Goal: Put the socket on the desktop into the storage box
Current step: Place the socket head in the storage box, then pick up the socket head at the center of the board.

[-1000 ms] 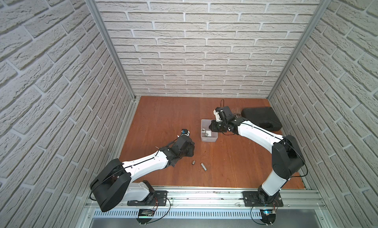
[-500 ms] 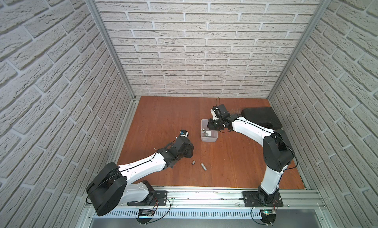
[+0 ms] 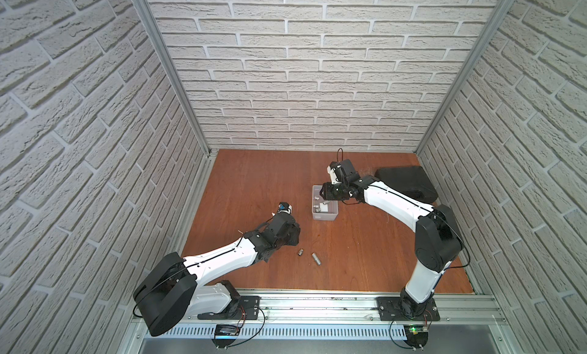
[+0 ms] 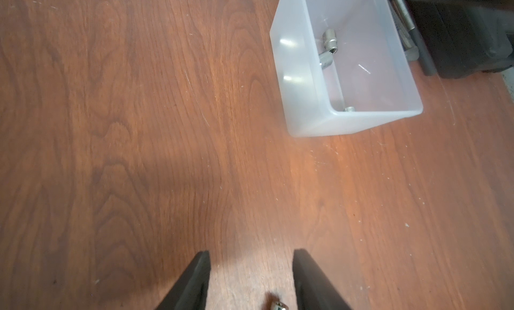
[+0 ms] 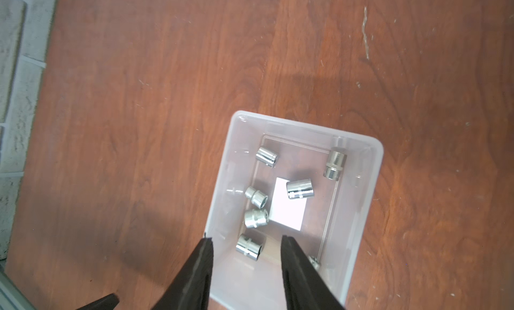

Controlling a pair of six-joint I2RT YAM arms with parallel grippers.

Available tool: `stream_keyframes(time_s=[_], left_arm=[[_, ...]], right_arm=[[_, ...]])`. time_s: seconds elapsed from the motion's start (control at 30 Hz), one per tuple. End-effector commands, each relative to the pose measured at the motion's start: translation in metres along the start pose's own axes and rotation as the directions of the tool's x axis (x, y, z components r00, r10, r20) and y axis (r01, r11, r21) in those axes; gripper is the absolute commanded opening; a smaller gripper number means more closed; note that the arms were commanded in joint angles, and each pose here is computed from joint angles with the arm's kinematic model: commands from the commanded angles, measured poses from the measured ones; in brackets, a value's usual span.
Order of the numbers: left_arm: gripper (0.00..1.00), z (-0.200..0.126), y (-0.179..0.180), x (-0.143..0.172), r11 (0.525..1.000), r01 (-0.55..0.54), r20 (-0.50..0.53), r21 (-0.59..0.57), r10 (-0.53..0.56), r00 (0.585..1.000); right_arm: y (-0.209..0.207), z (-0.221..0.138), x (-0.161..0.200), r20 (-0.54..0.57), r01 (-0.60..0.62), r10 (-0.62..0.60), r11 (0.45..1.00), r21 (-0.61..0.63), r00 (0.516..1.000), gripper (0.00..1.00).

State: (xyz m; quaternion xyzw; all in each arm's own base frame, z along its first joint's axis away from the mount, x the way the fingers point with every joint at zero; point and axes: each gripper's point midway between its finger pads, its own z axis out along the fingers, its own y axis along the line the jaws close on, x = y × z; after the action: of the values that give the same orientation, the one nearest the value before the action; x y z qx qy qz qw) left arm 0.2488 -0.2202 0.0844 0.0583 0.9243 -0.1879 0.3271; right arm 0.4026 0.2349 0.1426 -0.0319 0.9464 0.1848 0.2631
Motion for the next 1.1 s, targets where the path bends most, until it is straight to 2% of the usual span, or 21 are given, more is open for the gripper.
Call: stream_keyframes(time_s=[0.0,0.27,0.37,0.53,0.7,0.93,1.07], left_arm=[[0.54,-0.002,0.002,0.001,1.000,-0.001,-0.012,-0.005,0.001,1.000],[0.53,-0.008,-0.003,0.011,1.000,-0.022,-0.079,-0.006,0.021,0.997],[0.52,-0.005,-0.010,0.023,0.999,-0.052,-0.130,-0.011,0.050,0.990],[0.51,-0.001,-0.028,0.040,0.986,-0.161,-0.194,-0.036,0.152,0.969],[0.50,0.005,-0.026,0.053,0.983,-0.174,-0.254,-0.061,0.153,0.955],[0.48,0.006,-0.024,0.071,0.958,-0.268,-0.347,-0.105,0.218,0.912],[0.47,0.009,-0.023,0.079,0.953,-0.285,-0.368,-0.107,0.228,0.902]], right_arm=[[0.013,-0.031,-0.003,0.080,0.040,-0.038,0.999,-0.025,0.996,0.46],[-0.007,-0.059,0.040,0.142,-0.005,0.011,0.999,-0.040,0.990,0.45],[-0.017,-0.071,0.053,0.164,-0.017,0.021,0.999,-0.030,0.986,0.44],[-0.032,-0.093,0.071,0.200,-0.044,0.047,0.999,-0.016,0.979,0.44],[-0.043,-0.104,0.087,0.211,-0.069,0.069,0.998,-0.008,0.975,0.44],[-0.049,-0.109,0.093,0.229,-0.080,0.079,0.997,-0.004,0.970,0.44],[-0.047,-0.108,0.092,0.231,-0.081,0.081,0.997,-0.011,0.970,0.44]])
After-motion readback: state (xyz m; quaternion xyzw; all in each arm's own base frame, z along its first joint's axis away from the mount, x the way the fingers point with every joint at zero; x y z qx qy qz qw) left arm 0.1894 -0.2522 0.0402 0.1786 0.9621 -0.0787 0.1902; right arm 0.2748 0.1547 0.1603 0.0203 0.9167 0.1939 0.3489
